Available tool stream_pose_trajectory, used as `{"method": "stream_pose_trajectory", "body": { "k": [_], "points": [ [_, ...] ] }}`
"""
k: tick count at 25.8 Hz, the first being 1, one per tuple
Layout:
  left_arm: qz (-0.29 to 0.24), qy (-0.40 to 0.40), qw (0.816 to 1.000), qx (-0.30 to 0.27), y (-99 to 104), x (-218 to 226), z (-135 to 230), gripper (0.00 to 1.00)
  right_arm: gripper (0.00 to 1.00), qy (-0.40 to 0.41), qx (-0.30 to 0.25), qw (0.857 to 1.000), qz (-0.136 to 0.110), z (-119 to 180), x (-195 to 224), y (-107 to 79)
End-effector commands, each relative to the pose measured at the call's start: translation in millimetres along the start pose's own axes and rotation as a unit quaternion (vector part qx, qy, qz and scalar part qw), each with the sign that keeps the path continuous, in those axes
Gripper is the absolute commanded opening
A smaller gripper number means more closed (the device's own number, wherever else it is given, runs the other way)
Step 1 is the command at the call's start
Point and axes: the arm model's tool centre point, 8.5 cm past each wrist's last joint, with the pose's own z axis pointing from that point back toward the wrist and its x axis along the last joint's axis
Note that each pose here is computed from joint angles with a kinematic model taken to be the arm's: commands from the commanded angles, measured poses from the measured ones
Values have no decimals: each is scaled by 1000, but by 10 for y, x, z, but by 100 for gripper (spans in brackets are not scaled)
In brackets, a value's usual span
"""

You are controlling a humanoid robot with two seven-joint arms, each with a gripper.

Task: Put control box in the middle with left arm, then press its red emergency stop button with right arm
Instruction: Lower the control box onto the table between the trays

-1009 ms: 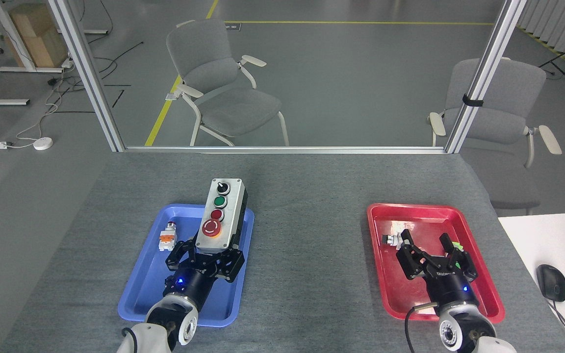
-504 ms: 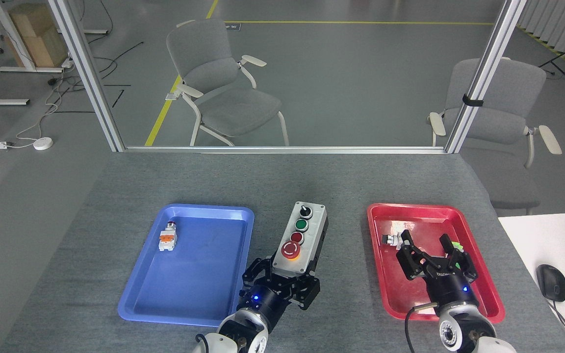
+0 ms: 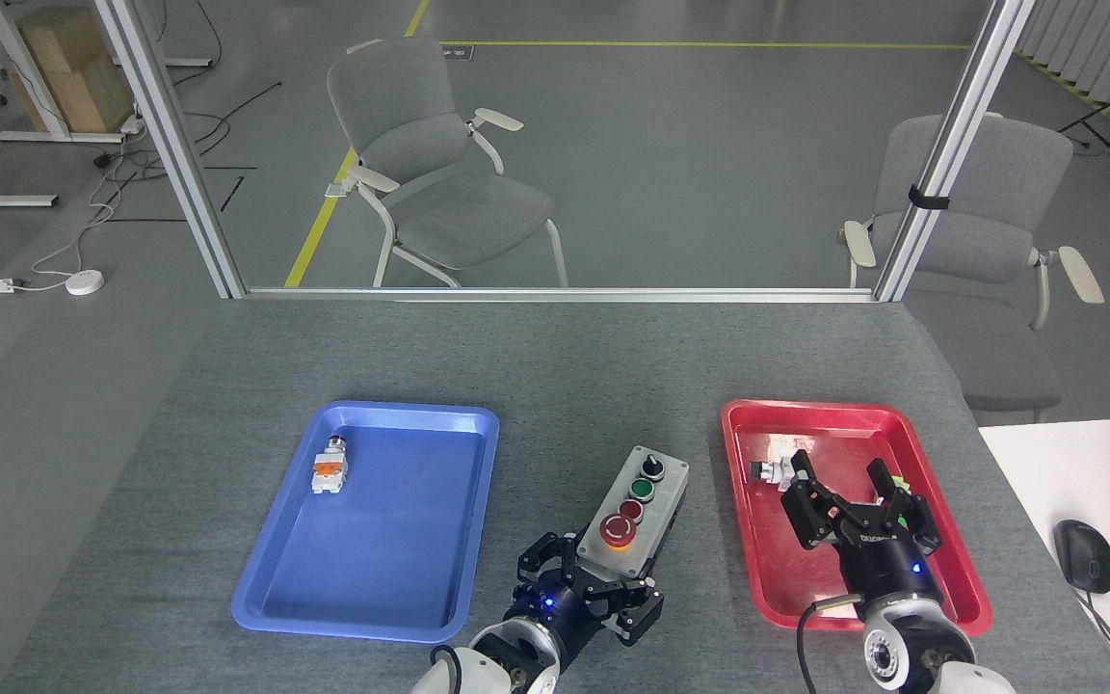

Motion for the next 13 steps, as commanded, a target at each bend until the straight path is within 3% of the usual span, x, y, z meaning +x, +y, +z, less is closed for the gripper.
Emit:
{"method": "stream_pose_trajectory", "body": {
  "k": [1,3,8,13],
  "points": [
    [-5,2,1000,-12,-43,-41,-22,0,100,1,-1,1000,0,0,-2,-3],
    [-5,6,1000,-17,-64,-66,-29,4,100,1,-2,1000,0,1,-7,-6],
    [-6,10,1000,-27,-125,-102,-28,30,100,4,-6,1000,-19,2,-15,-9],
    [-7,21,999,-27,-123,-131,-25,78,100,5,-4,1000,-18,4,-25,-2]
  ]
}}
